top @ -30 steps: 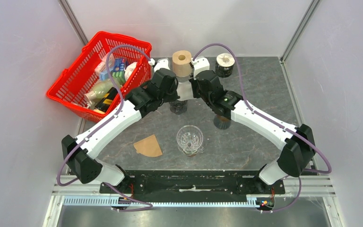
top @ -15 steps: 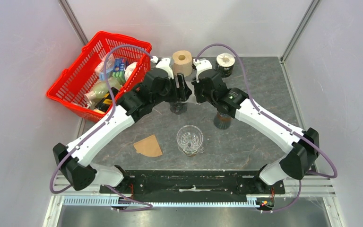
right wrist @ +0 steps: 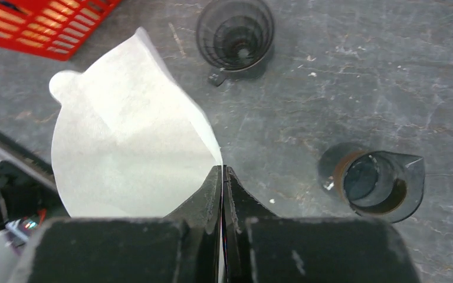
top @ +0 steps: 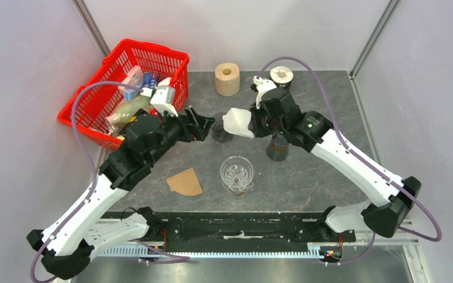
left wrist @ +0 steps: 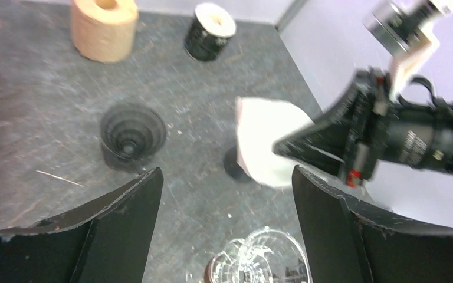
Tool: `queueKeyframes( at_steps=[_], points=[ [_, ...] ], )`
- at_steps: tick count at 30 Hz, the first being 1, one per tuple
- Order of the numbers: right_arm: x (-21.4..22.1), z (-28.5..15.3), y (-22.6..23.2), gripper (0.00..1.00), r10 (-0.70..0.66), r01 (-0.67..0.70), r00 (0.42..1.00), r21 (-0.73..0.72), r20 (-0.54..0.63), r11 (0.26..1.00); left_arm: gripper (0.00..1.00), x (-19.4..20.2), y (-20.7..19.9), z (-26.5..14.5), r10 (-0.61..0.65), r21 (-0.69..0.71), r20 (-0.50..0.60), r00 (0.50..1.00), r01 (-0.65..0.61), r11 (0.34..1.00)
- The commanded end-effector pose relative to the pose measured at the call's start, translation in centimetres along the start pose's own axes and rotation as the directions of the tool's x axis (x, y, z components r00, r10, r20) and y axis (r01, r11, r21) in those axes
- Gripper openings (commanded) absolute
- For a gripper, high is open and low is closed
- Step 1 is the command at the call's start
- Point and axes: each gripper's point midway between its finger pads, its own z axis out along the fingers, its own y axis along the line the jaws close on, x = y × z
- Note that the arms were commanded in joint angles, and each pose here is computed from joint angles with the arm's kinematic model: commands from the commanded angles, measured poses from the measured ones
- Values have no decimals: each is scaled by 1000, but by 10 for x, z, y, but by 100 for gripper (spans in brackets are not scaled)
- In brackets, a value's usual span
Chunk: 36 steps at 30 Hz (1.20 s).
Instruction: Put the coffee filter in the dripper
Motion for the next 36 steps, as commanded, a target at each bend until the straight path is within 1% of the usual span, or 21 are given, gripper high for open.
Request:
queueKeyframes(
  at_steps=[1,5,7,9,10,14,19,21,27,36],
  points=[
    [-8,-46,31,7,32,-32,999,-184,-2,982,88,-24,30,-5,14,-159,143,990,9,987],
    [11,-69,56,8,-7,-25,996,-350,-91,937,88,-20,51,-2,21,-265,149,989,19,964],
    [26,-83,74,8,-57,-22,987,-473,-152,881,88,-17,60,3,33,-312,139,990,12,950],
    [36,-91,85,8,-91,-28,978,-547,-189,837,89,-13,67,6,41,-355,125,991,6,935],
    [40,-93,87,8,-103,-29,974,-562,-203,827,89,-11,70,9,43,-368,119,992,4,930],
    [53,-93,82,9,-148,-4,962,-553,-230,833,89,-5,73,15,51,-380,94,994,-11,925],
    [70,-92,91,9,-225,41,946,-601,-234,798,90,-3,75,15,57,-389,87,995,-19,921],
    [75,-86,90,11,-247,70,942,-584,-230,809,90,-3,74,15,57,-380,87,995,-20,925],
    [85,-65,83,11,-280,125,933,-525,-227,842,91,-1,72,15,61,-364,83,995,-26,931],
    [100,-45,73,16,-322,181,915,-468,-242,865,91,4,71,17,63,-354,65,996,-36,935]
  ],
)
